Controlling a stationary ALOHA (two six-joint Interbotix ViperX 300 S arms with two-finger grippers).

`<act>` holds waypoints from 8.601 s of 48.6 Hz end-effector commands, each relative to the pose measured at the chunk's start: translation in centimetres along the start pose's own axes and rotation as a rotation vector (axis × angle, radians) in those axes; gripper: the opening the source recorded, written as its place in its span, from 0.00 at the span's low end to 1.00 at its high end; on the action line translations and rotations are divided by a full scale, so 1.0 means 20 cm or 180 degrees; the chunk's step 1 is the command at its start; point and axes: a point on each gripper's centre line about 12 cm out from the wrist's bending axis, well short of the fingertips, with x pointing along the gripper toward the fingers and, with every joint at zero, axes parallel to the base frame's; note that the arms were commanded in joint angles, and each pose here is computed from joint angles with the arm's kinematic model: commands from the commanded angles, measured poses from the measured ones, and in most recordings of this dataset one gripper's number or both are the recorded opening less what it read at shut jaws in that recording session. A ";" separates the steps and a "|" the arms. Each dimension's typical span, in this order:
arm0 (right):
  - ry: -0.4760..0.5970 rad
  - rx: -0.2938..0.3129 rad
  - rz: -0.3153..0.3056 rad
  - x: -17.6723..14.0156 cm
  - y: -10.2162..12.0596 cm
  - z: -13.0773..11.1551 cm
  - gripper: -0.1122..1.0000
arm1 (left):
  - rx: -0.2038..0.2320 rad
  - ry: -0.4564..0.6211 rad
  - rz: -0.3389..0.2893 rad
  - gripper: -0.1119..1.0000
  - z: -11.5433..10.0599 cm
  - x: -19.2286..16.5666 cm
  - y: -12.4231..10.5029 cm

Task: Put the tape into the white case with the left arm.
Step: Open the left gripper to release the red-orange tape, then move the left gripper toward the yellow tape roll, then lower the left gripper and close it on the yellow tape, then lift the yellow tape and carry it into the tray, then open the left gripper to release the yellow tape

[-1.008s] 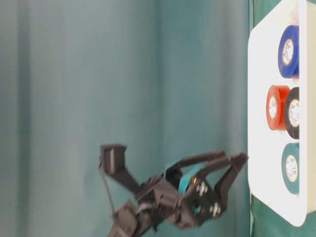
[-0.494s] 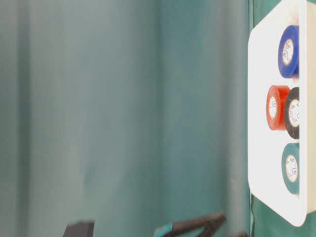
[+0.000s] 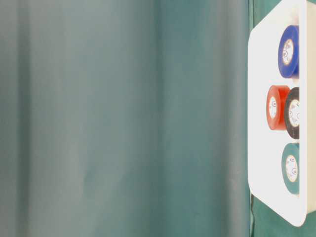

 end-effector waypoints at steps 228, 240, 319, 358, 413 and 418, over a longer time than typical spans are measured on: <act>-0.0043 -0.0011 0.0028 0.00 0.01 0.02 0.02 | 0.1107 0.0534 -0.0892 0.39 0.61 1.11 -0.74; -0.0048 -0.0011 0.0029 0.00 0.01 0.02 0.02 | 0.1093 0.0452 -0.0891 0.32 0.71 1.00 -0.72; -0.0053 -0.0014 0.0024 0.00 0.01 0.02 0.02 | -0.0248 0.0712 0.0295 0.32 0.54 0.63 0.55; -0.0058 -0.0011 0.0029 0.00 0.01 0.01 0.02 | -0.0771 0.0578 0.0879 0.32 0.35 0.56 1.00; -0.0068 -0.0011 0.0029 0.00 0.01 0.01 0.02 | -0.0791 0.0545 0.0898 0.91 0.26 0.51 0.93; -0.0068 -0.0014 0.0025 0.00 0.01 0.01 0.02 | -0.0748 0.0476 0.0893 0.91 0.28 0.46 0.89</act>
